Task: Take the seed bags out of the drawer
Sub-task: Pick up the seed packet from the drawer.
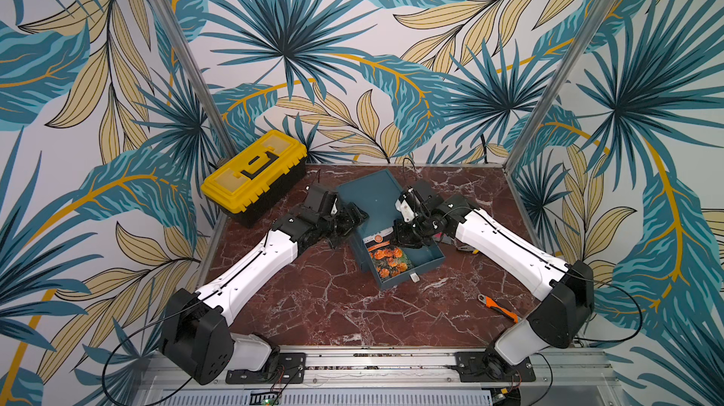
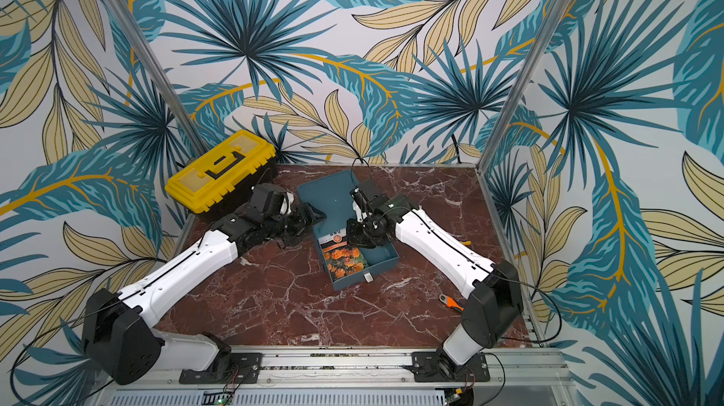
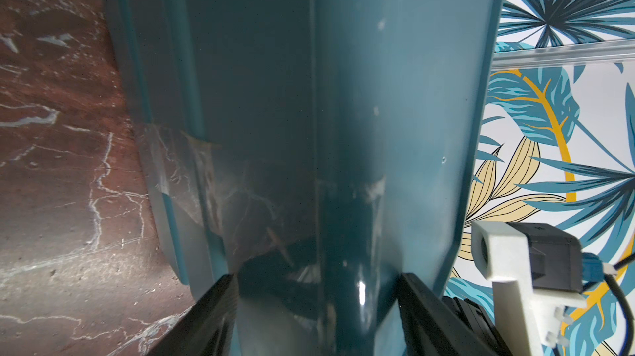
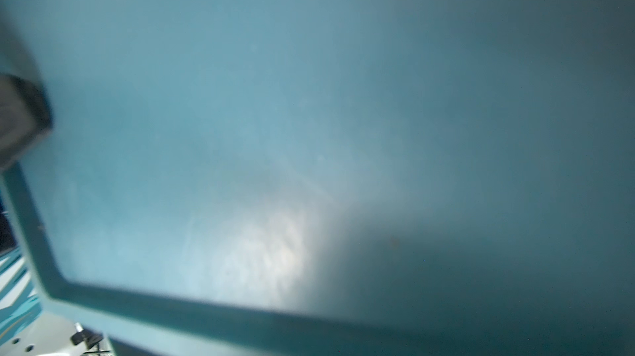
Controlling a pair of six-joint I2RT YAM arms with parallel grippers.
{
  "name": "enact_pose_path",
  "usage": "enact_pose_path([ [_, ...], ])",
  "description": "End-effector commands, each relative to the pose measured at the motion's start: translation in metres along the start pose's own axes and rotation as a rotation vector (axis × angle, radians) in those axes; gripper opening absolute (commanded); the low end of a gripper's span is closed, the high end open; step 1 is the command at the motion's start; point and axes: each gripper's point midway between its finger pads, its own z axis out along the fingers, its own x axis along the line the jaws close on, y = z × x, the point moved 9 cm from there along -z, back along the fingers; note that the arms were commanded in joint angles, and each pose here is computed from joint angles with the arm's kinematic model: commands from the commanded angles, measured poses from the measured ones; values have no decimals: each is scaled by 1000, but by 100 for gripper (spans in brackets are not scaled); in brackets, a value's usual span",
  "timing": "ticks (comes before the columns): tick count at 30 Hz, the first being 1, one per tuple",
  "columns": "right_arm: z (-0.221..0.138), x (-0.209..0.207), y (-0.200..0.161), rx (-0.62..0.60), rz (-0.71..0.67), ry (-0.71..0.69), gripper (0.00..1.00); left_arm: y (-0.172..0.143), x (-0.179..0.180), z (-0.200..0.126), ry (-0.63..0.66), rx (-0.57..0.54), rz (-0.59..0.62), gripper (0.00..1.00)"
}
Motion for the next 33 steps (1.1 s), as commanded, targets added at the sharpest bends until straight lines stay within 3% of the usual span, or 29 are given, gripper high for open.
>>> enact_pose_path([
  [1, -1, 5, -2, 0, 6, 44, 20, -1, 10, 7, 34, 8, -1, 77],
  [16, 3, -10, -8, 10, -9, -72, 19, -3, 14, 6, 29, 13, -7, 77],
  [28, -7, -6, 0, -8, -3, -76, 1, -4, 15, 7, 27, 13, -10, 77],
  [33, -13, -4, 1, -10, 10, -65, 0, -3, 14, 7, 23, 10, -10, 77],
])
